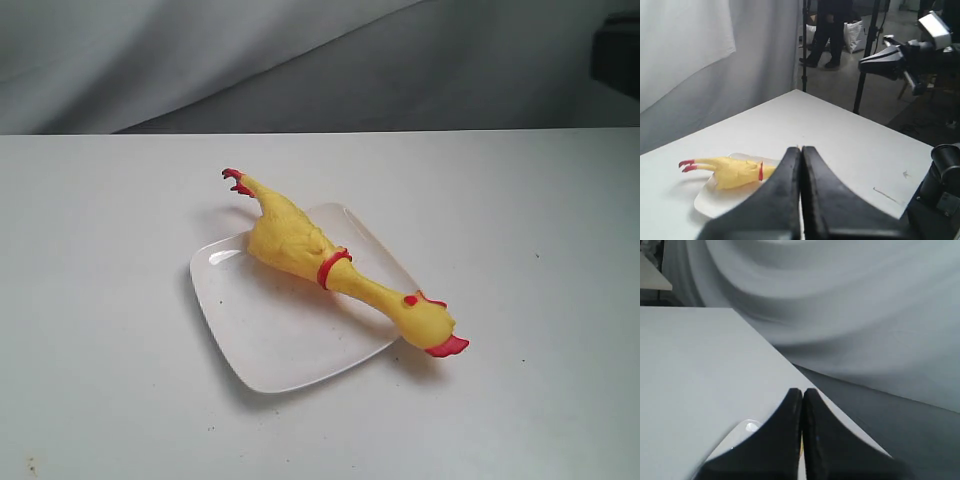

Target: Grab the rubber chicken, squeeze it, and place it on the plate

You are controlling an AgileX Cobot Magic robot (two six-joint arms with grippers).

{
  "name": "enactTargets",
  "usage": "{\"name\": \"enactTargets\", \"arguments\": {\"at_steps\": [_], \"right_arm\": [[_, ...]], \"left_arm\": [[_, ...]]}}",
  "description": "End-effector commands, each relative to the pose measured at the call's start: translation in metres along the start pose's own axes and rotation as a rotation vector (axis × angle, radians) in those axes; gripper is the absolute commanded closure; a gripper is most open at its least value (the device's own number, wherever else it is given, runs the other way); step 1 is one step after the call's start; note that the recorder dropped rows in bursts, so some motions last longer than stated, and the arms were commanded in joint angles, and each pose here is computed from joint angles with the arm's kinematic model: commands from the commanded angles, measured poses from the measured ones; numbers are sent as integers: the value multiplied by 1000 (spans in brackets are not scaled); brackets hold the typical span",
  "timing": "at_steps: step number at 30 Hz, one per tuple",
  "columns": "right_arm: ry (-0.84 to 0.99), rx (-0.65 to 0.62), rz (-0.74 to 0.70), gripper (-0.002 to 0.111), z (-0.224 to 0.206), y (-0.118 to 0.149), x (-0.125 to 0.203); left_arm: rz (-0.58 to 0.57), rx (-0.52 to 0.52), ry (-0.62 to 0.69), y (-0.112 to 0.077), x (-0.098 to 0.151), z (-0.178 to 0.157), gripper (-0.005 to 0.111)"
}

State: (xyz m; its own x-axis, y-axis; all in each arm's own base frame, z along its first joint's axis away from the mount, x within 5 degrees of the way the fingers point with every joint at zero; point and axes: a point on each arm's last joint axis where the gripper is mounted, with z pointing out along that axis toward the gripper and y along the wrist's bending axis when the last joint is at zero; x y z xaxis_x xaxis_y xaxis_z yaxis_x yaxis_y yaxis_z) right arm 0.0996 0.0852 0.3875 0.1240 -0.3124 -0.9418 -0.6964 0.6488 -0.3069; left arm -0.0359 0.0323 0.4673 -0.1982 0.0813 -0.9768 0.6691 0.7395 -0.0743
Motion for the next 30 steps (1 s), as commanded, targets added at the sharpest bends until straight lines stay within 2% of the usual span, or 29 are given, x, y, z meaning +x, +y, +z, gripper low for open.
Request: {"name": "enactTargets", "arguments": {"at_steps": [1, 8, 10, 16, 19, 22, 26, 30], "right_arm": [[-50, 17, 28, 108, -17, 5, 4], [-63, 2, 51, 108, -28, 10, 5], [-63, 2, 51, 108, -28, 10, 5], [-63, 2, 51, 108, -28, 10, 5], [-63, 2, 51, 108, -28, 10, 5], [-63, 2, 51, 108, -28, 10, 5], [-63, 2, 51, 108, -28, 10, 5], [-63, 2, 51, 108, -28, 10, 5]], "left_arm": [[-30, -51, 24, -7, 16, 5, 107], [-68, -165, -5, -13, 37, -3, 107], [-112, -184, -20, -15, 46, -6, 107], [-114, -235, -200, -17, 66, 0, 107], [-114, -266, -230, -15, 80, 10, 107], [-122, -285, -198, -11, 96, 26, 107], [-115, -326, -84, -2, 114, 42, 107], [-50, -430, -50, 8, 119, 43, 107]]}}
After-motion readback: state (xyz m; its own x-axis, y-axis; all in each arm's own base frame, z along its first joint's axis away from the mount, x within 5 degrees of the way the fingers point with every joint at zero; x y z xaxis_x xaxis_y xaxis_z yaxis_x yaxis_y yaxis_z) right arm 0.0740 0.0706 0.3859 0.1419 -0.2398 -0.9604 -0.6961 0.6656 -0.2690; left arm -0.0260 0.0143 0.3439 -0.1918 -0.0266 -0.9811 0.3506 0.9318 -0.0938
